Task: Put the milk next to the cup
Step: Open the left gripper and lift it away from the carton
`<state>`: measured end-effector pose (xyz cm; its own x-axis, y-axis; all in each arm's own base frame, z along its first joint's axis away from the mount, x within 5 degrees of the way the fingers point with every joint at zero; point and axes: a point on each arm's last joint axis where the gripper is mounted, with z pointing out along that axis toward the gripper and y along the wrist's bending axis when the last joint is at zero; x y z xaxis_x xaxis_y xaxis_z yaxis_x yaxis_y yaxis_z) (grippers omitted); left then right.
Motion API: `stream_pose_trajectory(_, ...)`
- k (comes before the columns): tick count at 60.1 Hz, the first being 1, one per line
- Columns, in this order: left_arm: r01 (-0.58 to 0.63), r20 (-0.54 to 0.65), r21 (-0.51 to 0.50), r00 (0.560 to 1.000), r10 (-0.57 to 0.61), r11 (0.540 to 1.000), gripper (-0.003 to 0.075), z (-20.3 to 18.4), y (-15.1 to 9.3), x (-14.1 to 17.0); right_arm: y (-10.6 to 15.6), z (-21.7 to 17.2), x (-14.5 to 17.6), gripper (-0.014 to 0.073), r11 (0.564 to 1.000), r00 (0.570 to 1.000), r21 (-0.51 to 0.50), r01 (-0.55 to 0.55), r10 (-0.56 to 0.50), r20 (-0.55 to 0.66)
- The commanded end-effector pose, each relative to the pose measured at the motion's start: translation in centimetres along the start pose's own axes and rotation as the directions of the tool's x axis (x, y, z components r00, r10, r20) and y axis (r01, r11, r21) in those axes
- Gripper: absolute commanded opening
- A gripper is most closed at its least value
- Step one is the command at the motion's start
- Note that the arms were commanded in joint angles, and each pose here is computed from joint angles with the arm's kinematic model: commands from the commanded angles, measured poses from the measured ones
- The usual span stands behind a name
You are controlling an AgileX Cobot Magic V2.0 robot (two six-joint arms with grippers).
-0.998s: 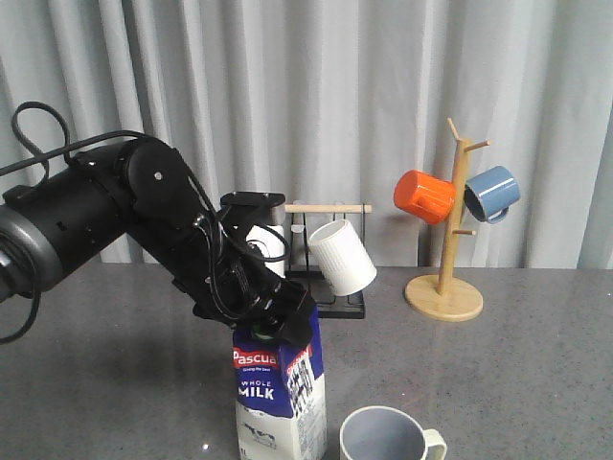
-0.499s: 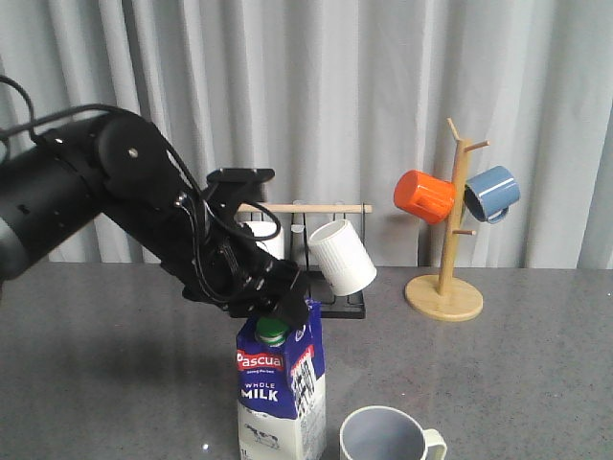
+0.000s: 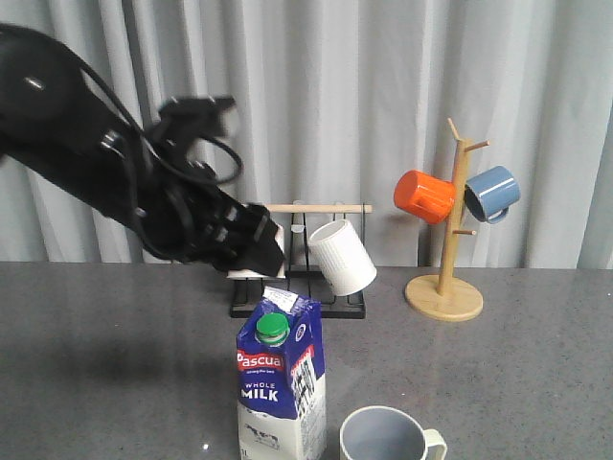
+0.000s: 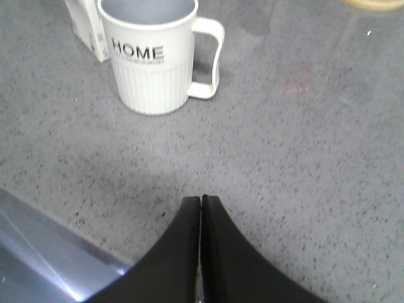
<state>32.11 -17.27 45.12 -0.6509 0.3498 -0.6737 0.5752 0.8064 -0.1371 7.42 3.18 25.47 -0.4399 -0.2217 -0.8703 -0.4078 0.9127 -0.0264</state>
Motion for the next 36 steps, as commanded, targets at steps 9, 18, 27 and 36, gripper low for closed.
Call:
stream_pose_trajectory(9, -0.053, 0.239, -0.096, 0.968, 0.075, 0.994, 0.031, -10.8, -1.8, 0.6, -0.5, -0.6, -2.8, -0.0005, 0.998, 0.97, 0.042, -0.052, 0.04, 0.241)
stream_pose_trajectory(18, -0.064, 0.325, -0.159, 0.939, 0.114, 0.985, 0.004, -15.5, -2.5, 2.0, -0.8, -0.8, -3.4, -0.0005, 0.995, 0.95, 0.069, -0.069, 0.044, 0.309)
stream_pose_trajectory(27, -0.066, 0.396, -0.242, 0.904, 0.16, 0.968, -0.0008, -19.9, -2.9, 3.7, -1.0, -0.9, -3.4, -0.0005, 0.995, 0.951, 0.095, -0.038, 0.007, 0.31)
stream_pose_trajectory(36, -0.054, 0.422, -0.309, 0.887, 0.188, 0.95, -0.0008, -22.9, -3.1, 6.3, -1.0, -0.8, -3.4, -0.0005, 0.995, 0.952, 0.096, -0.038, 0.007, 0.306)
